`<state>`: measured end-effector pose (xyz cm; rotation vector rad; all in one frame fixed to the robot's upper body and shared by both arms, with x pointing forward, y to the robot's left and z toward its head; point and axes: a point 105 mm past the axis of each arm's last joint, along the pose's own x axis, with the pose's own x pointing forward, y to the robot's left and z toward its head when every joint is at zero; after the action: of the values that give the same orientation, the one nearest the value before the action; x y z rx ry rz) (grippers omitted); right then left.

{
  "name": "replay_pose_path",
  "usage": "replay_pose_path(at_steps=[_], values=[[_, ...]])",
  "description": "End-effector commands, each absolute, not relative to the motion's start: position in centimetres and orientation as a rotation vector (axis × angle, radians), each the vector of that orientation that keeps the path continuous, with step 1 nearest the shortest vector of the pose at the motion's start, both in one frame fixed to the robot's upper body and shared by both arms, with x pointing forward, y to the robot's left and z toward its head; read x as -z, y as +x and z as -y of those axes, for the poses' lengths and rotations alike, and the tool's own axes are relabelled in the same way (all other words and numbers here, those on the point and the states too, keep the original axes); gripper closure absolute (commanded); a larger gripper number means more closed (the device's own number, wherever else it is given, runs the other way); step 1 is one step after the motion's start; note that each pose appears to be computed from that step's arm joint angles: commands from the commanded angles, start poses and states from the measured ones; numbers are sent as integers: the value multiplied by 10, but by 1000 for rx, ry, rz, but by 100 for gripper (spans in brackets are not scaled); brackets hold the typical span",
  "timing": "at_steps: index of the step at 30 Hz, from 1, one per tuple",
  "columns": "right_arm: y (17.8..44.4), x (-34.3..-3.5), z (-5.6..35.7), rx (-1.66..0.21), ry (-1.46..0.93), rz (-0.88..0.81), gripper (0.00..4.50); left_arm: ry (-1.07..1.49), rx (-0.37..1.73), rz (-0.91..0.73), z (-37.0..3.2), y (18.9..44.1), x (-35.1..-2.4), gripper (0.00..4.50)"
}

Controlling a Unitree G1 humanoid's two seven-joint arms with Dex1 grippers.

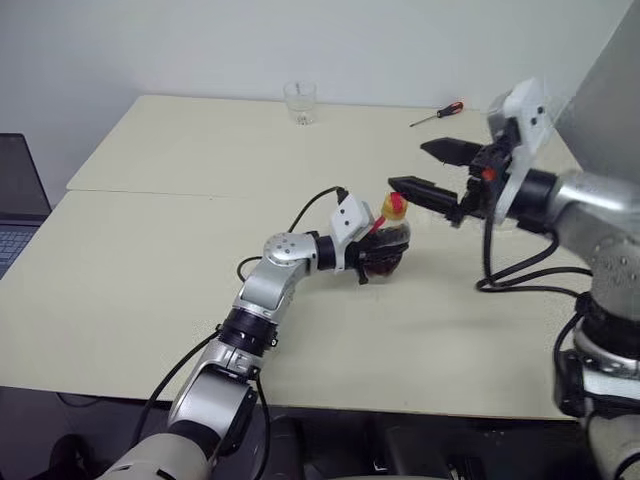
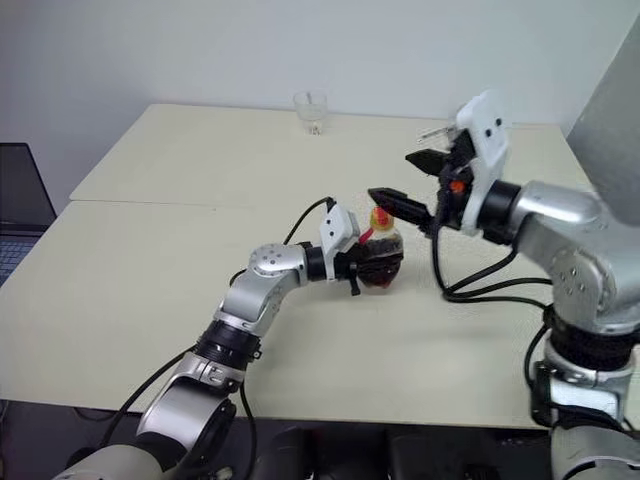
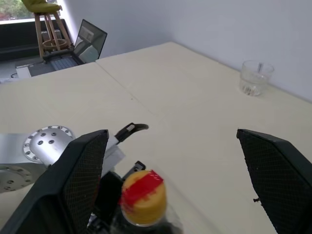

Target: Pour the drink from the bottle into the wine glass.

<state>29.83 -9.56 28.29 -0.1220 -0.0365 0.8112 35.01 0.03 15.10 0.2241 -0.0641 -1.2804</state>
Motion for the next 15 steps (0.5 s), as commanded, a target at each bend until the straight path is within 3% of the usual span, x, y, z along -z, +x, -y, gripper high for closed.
replay_pose_path(at_steps=[1, 15], values=[[287, -284, 93, -694, -115, 33, 0, 231, 1289, 139, 2, 349, -167, 358], [291, -260, 95, -431, -121, -4, 0, 227, 1330, 139, 9, 347, -167, 358]])
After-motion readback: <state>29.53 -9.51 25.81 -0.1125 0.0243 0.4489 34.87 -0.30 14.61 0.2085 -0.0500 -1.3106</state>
